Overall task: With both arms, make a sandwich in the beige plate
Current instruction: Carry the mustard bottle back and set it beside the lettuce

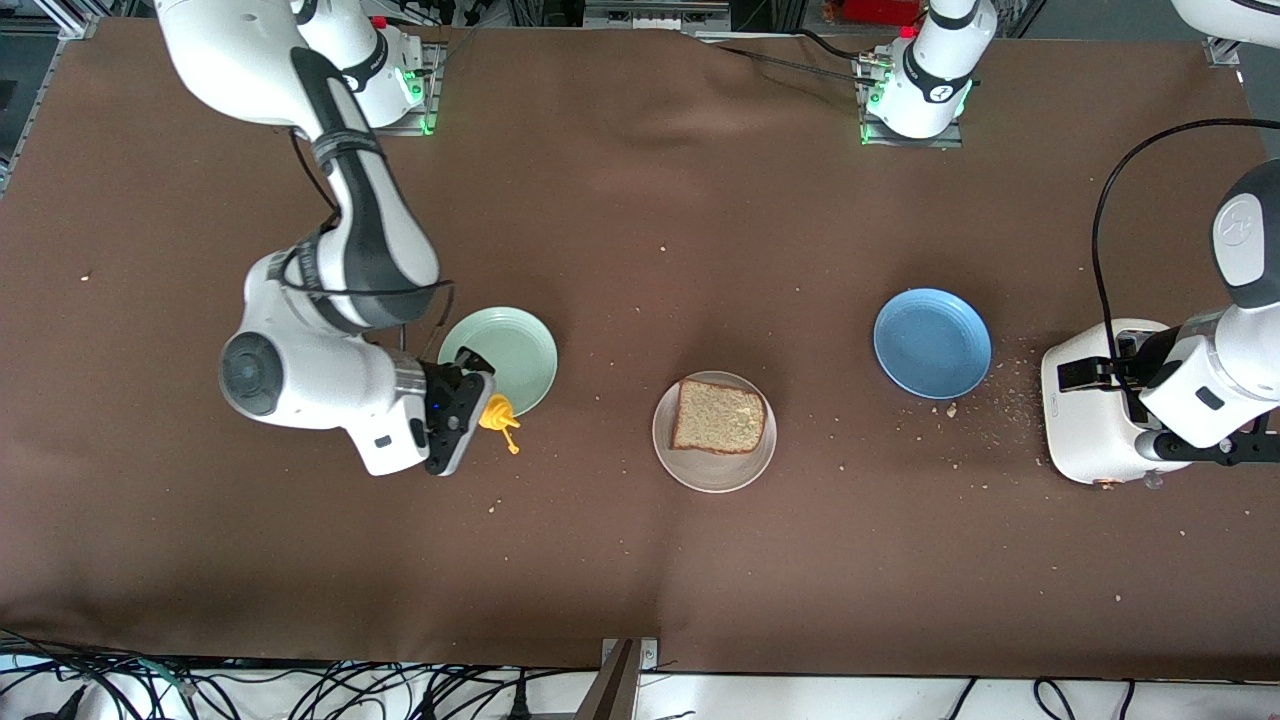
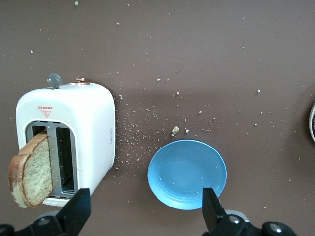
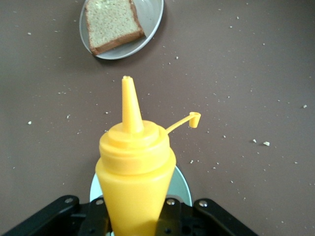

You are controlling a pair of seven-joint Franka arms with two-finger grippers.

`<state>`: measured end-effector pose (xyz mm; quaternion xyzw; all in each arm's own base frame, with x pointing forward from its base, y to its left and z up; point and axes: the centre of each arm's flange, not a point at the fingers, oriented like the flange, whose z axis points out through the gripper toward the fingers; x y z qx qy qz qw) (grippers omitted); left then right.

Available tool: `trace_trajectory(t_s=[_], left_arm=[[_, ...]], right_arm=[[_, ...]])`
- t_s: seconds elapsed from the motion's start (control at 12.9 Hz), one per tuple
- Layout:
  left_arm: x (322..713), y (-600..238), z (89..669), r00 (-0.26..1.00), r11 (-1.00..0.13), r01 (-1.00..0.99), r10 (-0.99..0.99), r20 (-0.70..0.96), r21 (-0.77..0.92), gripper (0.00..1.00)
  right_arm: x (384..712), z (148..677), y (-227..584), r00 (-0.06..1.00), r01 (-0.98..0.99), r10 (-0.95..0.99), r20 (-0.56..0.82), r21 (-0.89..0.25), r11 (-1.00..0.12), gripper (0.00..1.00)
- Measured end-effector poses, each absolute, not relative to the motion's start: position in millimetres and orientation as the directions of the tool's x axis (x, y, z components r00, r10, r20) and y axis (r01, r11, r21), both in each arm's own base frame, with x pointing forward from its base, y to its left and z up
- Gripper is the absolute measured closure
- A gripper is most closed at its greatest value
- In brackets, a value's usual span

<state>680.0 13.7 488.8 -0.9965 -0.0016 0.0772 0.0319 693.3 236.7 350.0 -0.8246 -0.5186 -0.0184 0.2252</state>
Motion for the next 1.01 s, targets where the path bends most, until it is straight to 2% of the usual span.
trace_trajectory(t_s=[0.23,0.46,0.7,1.01], left_arm=[[680,13,489,0.988,-0.998,-0.002,0.007,-0.154,-0.064,0.0],[680,13,489,0.988,-0.998,-0.003,0.007,-0.154,-0.064,0.0],[680,13,489,0.988,-0.998,-0.003,0.007,-0.154,-0.063,0.0],[680,13,489,0.988,-0.998,-0.003,0.007,-0.154,-0.063,0.0]], right_arm=[[694,336,196,0.374,0.885,0.831,0.412,-0.426,-0.187,0.9],[687,305,142,0.272,0.9,0.767,0.58,-0.435,0.009,0.9],[668,263,77,0.193,0.911,0.658,0.727,-0.382,0.155,0.9],[629,199,27,0.101,0.929,0.502,0.859,-0.262,0.262,0.9]])
